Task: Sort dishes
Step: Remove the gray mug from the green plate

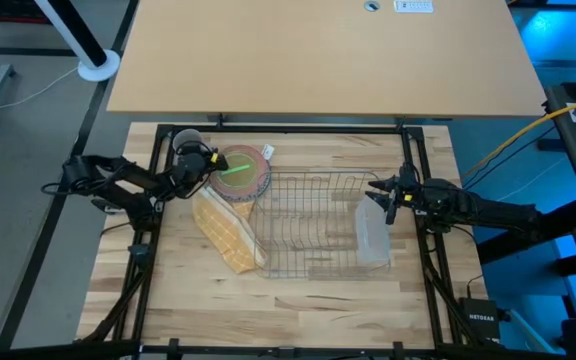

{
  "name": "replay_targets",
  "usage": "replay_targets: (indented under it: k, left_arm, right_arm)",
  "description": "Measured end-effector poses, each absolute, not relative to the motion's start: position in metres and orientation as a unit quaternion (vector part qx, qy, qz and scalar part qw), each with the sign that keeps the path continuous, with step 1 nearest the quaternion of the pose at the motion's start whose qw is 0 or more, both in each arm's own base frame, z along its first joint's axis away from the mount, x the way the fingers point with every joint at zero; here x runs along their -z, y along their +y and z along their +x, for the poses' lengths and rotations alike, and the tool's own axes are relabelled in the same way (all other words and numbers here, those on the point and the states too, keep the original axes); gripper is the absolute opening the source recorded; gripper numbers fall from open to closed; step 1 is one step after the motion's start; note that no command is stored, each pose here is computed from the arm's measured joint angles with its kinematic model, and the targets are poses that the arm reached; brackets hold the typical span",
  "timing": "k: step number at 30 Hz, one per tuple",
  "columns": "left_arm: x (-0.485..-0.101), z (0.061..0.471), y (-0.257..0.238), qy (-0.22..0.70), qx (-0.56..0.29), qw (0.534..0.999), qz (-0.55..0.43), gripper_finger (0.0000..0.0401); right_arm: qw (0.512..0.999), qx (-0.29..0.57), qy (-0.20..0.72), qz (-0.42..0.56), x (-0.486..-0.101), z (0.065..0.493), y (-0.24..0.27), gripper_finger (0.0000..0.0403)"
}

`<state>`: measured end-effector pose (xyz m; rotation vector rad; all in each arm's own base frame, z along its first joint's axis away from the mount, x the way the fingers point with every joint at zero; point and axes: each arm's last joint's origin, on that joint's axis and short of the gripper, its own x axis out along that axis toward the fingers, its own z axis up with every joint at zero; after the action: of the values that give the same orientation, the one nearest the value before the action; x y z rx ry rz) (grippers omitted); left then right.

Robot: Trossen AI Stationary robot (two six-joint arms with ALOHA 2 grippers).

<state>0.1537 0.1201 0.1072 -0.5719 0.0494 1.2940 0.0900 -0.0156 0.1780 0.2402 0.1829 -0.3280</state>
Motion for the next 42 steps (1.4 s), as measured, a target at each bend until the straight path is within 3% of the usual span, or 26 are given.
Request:
replay_targets:
  k: [10,18,34,42]
  left_arm:
    - [-0.104,0.155,0.118,0.012,-0.561,0.759,-0.331,0.0132]
    - [-0.105,0.156,0.118,-0.016,-0.554,0.743,-0.374,0.013]
    - [-0.12,0.154,0.116,-0.04,-0.525,0.757,-0.387,0.013]
    - [-0.123,0.141,0.106,0.031,-0.546,0.745,-0.383,0.013]
  right_arm:
    - [0.975,0.162,0.091,0.119,-0.178,0.09,-0.016,0.0175]
    - [0.975,0.163,0.091,0.119,-0.178,0.09,-0.016,0.0175]
    - [0.975,0.163,0.091,0.119,-0.178,0.09,-0.016,0.0175]
    - [0.975,0.163,0.091,0.119,-0.178,0.09,-0.016,0.0175]
